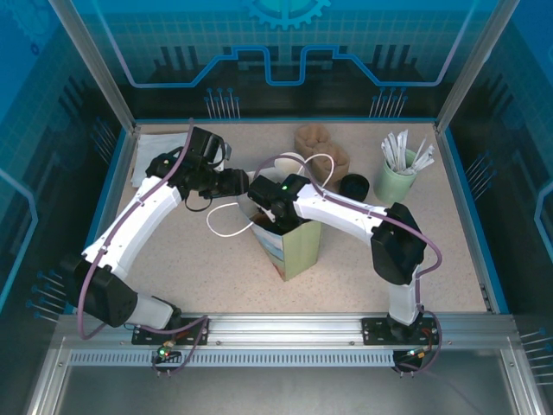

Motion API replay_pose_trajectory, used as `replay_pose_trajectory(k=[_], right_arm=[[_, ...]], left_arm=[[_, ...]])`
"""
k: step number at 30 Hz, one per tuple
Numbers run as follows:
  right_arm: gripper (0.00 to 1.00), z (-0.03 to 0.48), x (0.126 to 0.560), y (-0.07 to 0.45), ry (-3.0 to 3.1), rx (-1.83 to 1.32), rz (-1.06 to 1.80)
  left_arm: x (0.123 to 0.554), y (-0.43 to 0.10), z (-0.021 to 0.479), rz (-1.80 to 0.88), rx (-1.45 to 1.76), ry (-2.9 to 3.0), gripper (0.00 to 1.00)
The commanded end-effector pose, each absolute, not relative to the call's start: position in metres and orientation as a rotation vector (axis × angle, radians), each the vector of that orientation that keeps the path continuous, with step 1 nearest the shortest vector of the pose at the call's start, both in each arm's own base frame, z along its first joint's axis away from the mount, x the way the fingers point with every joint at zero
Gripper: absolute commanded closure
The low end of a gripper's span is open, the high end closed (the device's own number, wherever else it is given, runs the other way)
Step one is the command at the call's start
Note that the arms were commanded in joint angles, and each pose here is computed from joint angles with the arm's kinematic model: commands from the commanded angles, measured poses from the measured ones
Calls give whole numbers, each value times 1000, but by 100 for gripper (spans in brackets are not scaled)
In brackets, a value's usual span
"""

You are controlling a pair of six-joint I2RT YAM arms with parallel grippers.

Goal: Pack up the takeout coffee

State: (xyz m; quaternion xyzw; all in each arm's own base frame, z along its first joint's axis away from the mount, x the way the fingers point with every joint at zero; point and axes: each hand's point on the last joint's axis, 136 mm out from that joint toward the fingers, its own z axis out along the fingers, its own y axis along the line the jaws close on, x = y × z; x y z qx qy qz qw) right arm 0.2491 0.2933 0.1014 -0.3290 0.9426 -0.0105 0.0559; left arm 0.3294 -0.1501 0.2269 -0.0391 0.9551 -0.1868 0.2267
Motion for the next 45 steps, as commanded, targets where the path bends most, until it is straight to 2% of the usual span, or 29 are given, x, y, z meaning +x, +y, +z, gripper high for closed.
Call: replay_pose_trajectory(k=[1,8,18,35,45], right_arm=[[0,116,246,289,2867,-989,-7],[0,127,248,292,2859,-964,14],[0,137,250,296,2849,-955,41],[0,161,253,298,2826,-915,76],[0,183,254,299,2799,-891,108]], left_arm=[[330,-147,235,-504,-93,2623,38],[329,-149,237,-520,-81,2619,38],[329,-155,245,-570,-55,2588,49],[328,-159,243,-573,-41,2593,52],[329,-161,245,-581,-33,2587,59]])
